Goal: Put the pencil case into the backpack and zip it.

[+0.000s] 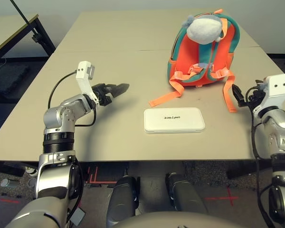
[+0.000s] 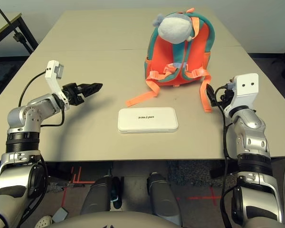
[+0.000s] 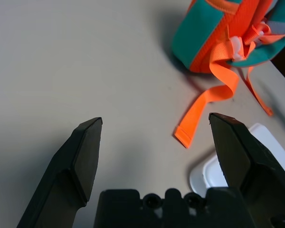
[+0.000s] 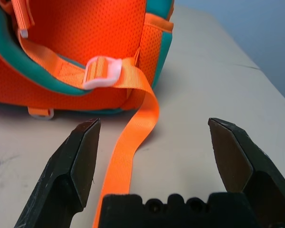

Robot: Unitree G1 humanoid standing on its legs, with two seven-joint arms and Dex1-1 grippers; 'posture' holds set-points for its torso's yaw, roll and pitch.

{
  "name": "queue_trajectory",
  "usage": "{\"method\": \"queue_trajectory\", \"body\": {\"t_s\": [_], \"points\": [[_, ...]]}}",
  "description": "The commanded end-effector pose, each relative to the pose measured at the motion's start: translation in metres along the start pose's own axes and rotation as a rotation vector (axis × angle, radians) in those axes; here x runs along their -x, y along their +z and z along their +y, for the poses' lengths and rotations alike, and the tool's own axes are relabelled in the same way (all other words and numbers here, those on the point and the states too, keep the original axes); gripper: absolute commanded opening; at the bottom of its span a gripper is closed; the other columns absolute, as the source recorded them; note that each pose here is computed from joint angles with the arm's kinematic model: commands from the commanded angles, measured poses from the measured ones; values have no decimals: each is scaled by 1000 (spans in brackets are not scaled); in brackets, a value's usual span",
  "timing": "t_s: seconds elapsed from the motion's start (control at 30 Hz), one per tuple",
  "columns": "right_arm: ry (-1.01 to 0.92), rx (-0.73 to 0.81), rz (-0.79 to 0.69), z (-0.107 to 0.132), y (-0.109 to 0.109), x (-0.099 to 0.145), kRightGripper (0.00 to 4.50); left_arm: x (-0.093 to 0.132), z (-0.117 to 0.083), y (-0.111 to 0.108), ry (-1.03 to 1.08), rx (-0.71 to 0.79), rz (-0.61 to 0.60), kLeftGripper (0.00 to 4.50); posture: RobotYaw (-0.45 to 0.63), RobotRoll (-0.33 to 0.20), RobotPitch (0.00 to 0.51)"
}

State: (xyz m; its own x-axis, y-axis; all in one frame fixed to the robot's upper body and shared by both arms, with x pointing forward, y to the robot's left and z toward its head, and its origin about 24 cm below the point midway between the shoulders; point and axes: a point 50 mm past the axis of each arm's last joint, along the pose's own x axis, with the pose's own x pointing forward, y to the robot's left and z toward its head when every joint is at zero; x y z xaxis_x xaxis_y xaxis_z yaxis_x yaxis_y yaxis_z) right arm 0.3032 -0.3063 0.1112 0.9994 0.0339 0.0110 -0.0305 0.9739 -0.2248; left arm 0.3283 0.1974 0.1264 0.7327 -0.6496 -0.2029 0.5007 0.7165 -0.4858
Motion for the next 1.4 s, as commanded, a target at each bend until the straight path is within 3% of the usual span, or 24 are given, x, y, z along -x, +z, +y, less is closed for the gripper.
{"method": "queue_trajectory", "body": {"t_s": [0.03,0.6,0.93,1.23,1.4], "points": [[11,19,13,-1,0,3,4479,0,-4,-3,-32,47,30,4500,-242,0,96],[39,72,18,1,3,10,4479,-4,-2,-12,-68,142,76,4500,-294,0,91],[138,145,28,6,9,11,4479,-2,-13,-28,-175,365,260,4500,-275,0,92],[200,170,35,15,9,9,4428,3,-15,-44,-183,475,377,4500,-272,0,86],[220,187,45,16,7,11,2620,6,-14,-50,-175,532,426,4500,-275,0,87]]}}
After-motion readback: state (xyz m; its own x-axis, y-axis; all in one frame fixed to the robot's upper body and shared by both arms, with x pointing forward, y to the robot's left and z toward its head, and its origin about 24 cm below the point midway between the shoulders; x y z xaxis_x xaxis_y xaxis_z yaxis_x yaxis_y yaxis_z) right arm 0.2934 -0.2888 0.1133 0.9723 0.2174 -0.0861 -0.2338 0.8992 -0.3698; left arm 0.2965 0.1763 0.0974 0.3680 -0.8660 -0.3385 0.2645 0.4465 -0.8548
